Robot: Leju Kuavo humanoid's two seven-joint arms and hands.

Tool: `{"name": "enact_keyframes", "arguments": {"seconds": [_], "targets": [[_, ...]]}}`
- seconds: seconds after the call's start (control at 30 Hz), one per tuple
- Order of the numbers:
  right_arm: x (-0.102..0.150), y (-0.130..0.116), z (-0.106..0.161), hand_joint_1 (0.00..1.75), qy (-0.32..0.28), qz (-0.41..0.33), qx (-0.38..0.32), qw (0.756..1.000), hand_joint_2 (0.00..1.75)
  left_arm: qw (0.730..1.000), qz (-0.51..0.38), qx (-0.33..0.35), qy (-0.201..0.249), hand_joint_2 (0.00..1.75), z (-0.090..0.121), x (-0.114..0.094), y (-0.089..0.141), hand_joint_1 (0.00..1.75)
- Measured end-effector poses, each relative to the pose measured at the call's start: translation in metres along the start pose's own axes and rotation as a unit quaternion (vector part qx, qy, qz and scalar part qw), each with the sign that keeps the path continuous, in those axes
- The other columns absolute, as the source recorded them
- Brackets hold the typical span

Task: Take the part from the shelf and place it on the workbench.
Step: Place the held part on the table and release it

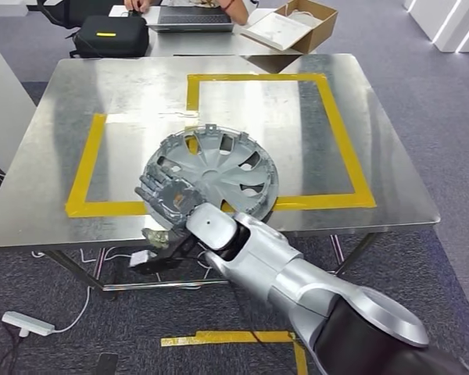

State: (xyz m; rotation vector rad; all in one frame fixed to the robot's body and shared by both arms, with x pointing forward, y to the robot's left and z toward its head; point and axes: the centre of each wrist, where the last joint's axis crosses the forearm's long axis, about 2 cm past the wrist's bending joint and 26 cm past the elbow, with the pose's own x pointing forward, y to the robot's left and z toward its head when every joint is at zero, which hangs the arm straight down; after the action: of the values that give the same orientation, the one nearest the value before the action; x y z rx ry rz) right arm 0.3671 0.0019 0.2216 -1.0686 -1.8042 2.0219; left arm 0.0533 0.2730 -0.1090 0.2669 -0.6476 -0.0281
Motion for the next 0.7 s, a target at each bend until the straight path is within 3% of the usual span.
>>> {"name": "enact_keyframes", "arguments": {"seconds": [0.1,0.2,0.27,0.47,0.57,0.7], "targets": [[-0.028,-0.002,0.012,0.00,0.039,-0.188,-0.141,0.971,0.00,1.000,-0.005,-0.004,0.001,0.00,-0.001,0.002,0.000,0.00],[-0.057,0.002,0.034,0.00,0.073,-0.341,-0.267,0.899,0.00,1.000,-0.010,-0.001,0.001,0.00,-0.002,0.004,-0.001,0.00],[-0.072,0.003,0.050,0.00,0.095,-0.400,-0.329,0.850,0.00,1.000,-0.012,0.001,0.001,0.00,-0.002,0.004,-0.002,0.00],[-0.087,0.012,0.100,0.00,0.145,-0.474,-0.452,0.742,0.00,1.000,-0.013,0.004,0.004,0.00,-0.003,0.006,-0.002,0.00],[-0.085,0.022,0.125,0.00,0.167,-0.477,-0.478,0.718,0.00,1.000,-0.014,0.006,0.008,0.00,-0.002,0.005,-0.002,0.00],[-0.082,0.030,0.152,0.00,0.188,-0.466,-0.500,0.705,0.00,1.000,-0.015,0.010,0.008,0.00,-0.003,0.004,0.001,0.00]]}}
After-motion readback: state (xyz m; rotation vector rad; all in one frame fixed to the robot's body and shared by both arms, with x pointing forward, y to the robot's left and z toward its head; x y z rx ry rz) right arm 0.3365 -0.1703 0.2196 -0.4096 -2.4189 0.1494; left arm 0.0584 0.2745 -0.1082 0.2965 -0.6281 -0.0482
